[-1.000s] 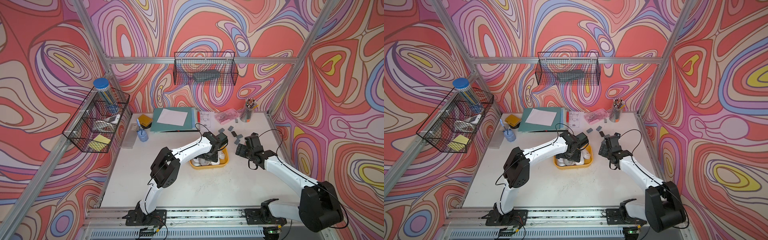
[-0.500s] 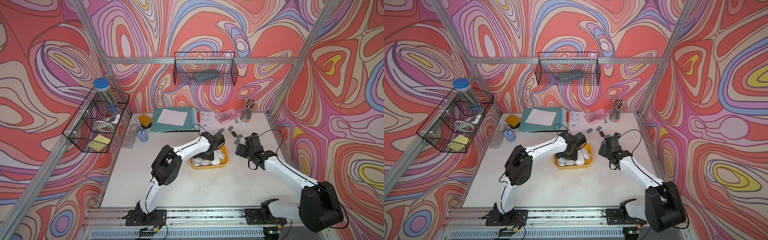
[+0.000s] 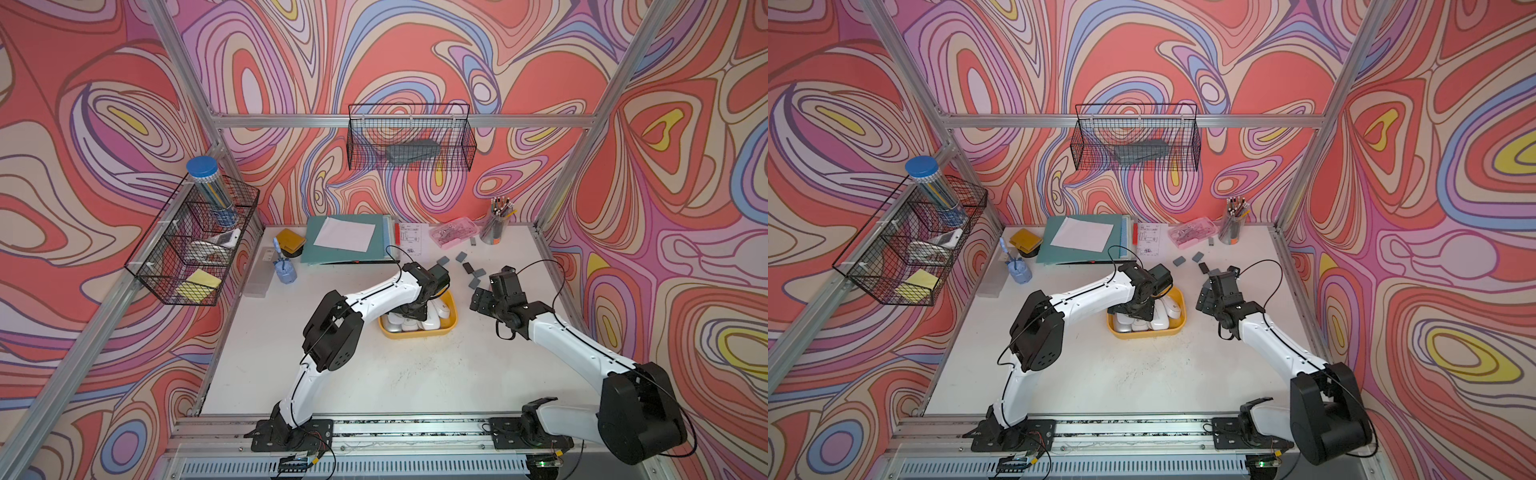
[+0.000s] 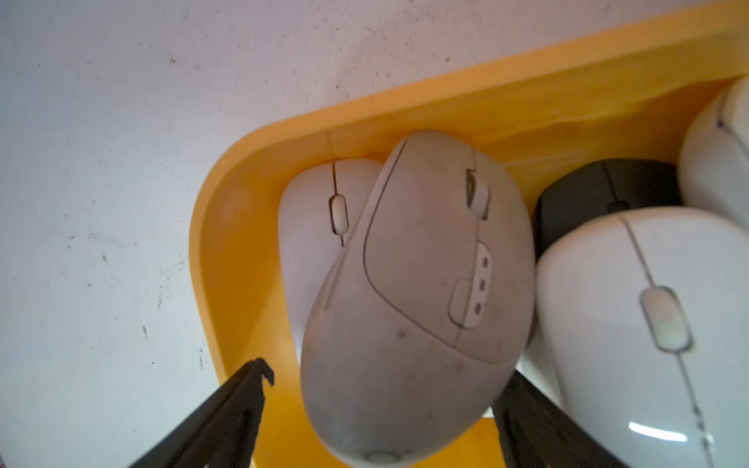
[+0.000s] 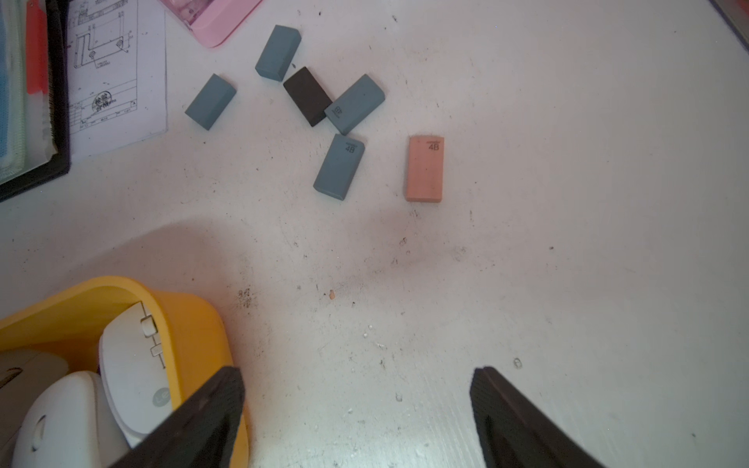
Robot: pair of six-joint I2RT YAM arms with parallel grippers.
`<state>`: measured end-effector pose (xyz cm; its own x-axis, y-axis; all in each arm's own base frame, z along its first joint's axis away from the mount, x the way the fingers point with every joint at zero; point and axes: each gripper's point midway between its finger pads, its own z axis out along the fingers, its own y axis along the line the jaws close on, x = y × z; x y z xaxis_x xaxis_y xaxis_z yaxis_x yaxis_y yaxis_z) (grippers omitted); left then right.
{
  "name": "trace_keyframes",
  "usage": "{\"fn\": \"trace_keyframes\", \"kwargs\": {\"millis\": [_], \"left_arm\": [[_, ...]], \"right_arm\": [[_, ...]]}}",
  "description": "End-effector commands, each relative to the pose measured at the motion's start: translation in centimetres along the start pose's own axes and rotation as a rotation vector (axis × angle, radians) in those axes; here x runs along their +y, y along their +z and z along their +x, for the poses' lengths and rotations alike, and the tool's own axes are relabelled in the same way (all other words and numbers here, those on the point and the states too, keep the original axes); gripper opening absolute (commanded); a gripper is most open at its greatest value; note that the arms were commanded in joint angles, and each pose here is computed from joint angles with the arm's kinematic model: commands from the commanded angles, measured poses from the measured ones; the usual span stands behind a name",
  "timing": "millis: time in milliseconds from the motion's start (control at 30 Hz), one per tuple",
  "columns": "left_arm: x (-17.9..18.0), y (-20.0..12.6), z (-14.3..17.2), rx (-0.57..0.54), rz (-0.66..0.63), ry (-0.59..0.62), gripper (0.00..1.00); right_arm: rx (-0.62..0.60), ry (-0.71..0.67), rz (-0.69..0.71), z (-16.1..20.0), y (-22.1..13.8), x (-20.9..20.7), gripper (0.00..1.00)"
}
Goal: Take out the mouse from the storage box
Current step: Adjust the mouse in the storage box, then pick up the mouse from the storage box.
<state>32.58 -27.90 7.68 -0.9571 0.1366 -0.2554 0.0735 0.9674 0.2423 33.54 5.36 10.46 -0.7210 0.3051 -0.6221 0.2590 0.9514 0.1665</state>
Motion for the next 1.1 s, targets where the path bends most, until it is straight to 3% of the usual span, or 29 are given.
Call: {"fn": "trace_keyframes", "kwargs": {"millis": [0,367,700,1067], "left_arm": [[1.4,-1.7,-0.5,-0.028,-0.030,0.065,0.92],[-1.7,-3.2,-3.0,-0.034,0.065,0.275,0.97],[0.2,-3.1,-2.2,0.024,0.004,0.398,0.96],[-0.9,-0.2,-0.2,0.154,0.081,0.463,0.94]], "right_arm": [[-0.004,-0.003,-0.023,0.1,0.1,0.4,0.90],[0.024,-0.011,-0.009,0.5,0.5,0.4,0.93],[0.034,-0.009,-0.014,0.6,0.7,0.5,0.93],[0.032,0.001,-0.005,0.6,0.6,0.3,0.94]]}}
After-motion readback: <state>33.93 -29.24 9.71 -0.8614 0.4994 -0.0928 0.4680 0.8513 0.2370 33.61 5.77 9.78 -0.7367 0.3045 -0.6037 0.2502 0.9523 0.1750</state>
